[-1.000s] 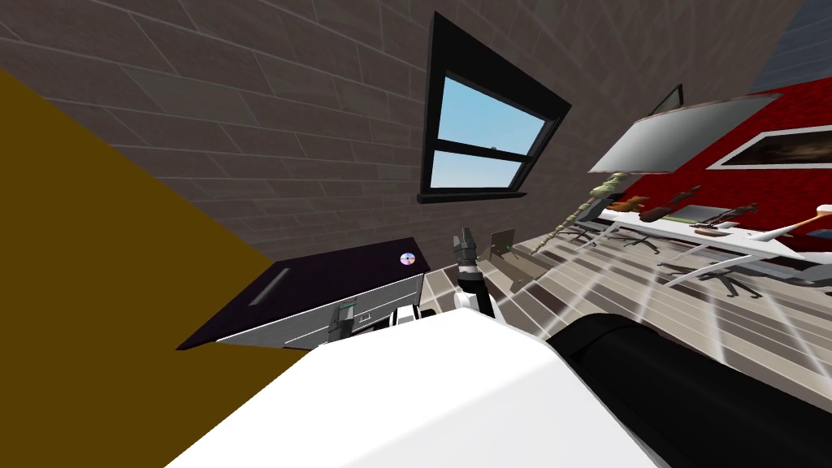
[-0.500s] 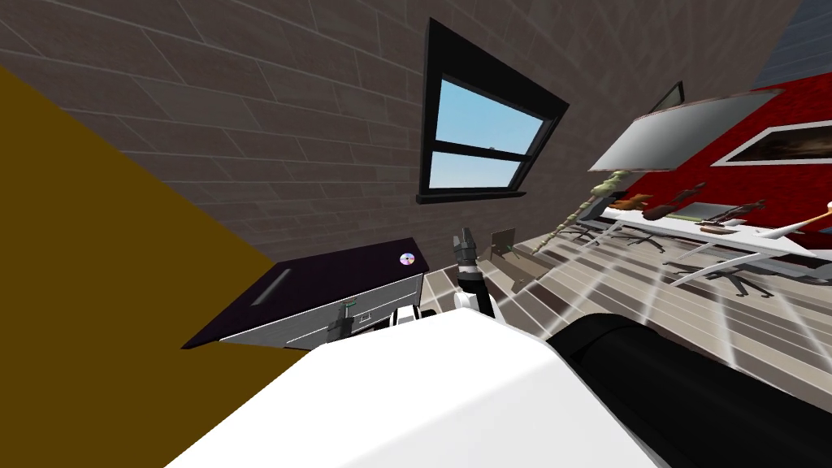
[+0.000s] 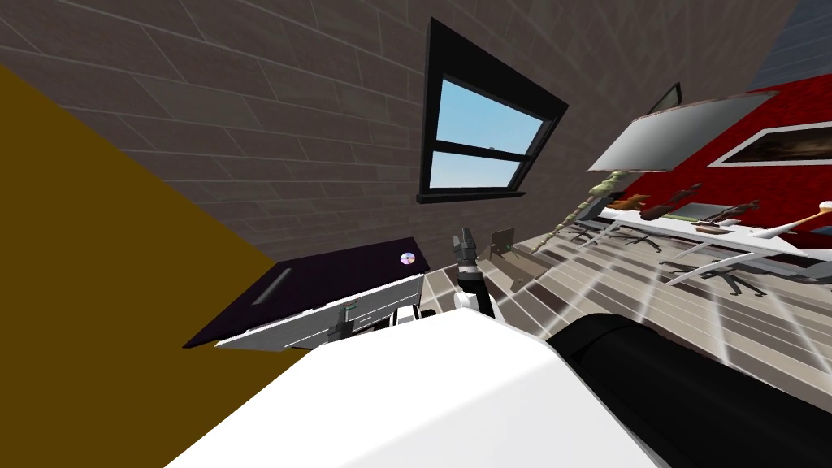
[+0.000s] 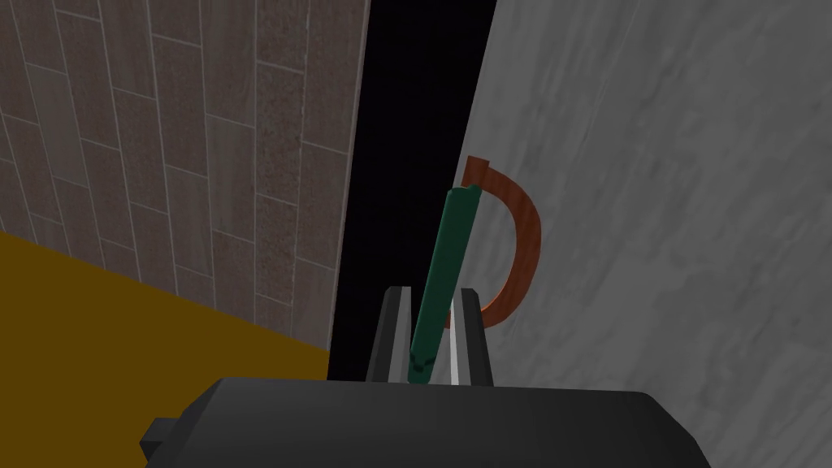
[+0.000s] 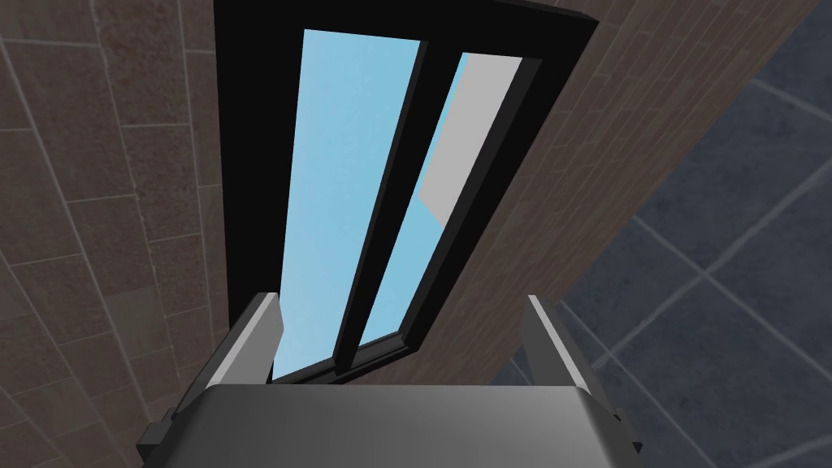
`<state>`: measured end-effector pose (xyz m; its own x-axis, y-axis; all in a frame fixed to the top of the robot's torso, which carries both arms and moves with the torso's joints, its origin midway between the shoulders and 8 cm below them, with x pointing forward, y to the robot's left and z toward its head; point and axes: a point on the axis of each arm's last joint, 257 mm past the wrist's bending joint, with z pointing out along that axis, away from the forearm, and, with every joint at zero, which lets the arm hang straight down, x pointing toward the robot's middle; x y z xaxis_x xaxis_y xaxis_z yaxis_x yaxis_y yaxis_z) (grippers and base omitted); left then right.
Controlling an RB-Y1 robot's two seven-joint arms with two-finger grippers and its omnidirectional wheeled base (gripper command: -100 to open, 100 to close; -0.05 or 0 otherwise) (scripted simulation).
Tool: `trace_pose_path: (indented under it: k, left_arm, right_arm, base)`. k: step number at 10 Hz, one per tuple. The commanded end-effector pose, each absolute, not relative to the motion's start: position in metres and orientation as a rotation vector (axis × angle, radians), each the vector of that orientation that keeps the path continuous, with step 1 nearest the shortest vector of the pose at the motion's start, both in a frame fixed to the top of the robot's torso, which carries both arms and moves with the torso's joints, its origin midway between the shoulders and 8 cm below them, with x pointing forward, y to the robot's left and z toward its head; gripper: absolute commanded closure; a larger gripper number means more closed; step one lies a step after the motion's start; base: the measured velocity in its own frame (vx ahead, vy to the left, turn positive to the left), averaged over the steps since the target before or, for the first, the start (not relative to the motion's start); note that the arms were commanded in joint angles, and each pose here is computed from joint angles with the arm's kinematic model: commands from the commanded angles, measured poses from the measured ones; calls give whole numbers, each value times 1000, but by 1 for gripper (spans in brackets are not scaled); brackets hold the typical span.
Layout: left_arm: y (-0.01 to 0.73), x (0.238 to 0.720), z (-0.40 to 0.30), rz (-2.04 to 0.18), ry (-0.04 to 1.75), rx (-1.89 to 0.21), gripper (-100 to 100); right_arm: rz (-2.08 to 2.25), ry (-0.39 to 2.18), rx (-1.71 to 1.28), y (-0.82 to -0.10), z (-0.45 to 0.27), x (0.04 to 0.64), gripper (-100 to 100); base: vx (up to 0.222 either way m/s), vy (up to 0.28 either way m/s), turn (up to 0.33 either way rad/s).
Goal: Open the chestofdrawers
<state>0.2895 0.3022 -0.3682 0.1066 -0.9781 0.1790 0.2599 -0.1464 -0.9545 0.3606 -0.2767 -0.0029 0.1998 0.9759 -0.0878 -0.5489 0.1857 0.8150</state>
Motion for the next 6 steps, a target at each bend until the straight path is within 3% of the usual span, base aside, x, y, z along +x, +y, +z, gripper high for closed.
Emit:
trace_pose_path:
  k: [1,6]
  left_arm:
    - [309,293,-371,-1331,860,-1214,100]
    - [320,300,-369,-1325,879,-1232,100]
  right_arm:
    - [1214,716,740,-277,-3,361,0]
    - [1214,716,740,-277,-3,361,0]
  base:
    - [-107,-50,23]
    - [-89,-39,13]
